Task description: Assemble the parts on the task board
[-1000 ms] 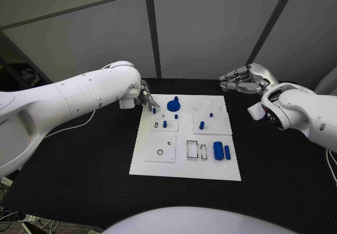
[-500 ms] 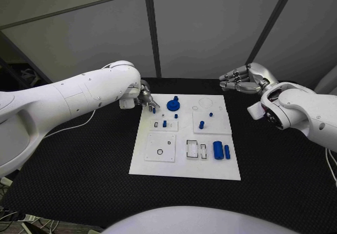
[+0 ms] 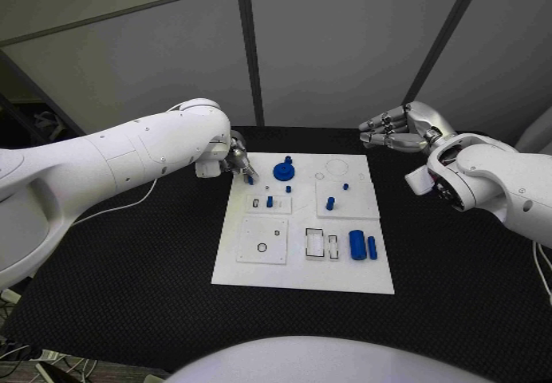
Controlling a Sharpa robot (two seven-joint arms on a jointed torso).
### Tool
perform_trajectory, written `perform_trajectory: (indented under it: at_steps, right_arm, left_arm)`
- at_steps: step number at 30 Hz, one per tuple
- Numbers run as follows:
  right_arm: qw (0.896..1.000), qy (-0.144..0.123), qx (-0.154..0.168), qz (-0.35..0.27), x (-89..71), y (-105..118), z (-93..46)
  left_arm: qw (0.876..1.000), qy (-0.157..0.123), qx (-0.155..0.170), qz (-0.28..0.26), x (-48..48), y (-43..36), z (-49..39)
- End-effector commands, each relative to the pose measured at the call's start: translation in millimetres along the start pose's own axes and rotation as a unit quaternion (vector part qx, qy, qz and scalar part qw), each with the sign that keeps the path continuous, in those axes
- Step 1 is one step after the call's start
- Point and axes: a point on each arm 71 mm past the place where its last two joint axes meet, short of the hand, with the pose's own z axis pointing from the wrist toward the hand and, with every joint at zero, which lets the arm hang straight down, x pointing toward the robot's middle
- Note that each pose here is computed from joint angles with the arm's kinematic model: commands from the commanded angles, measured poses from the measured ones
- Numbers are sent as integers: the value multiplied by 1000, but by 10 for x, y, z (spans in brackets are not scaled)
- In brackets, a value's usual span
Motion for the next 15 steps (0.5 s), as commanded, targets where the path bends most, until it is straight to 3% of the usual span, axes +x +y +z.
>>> perform_trajectory:
  at_steps: [1, 8, 15]
  right_arm:
    - [1000, 3, -5, 0, -1, 16, 6]
    - [1000, 3, -4, 0, -3, 13, 7]
    - [1000, 3, -3, 0, -4, 9, 8]
  left_arm:
    - [1000, 6, 12, -5, 7, -19, -1]
    - [999, 1, 24, -40, -7, -10, -3]
    - [995, 7, 32, -89, -6, 51, -25]
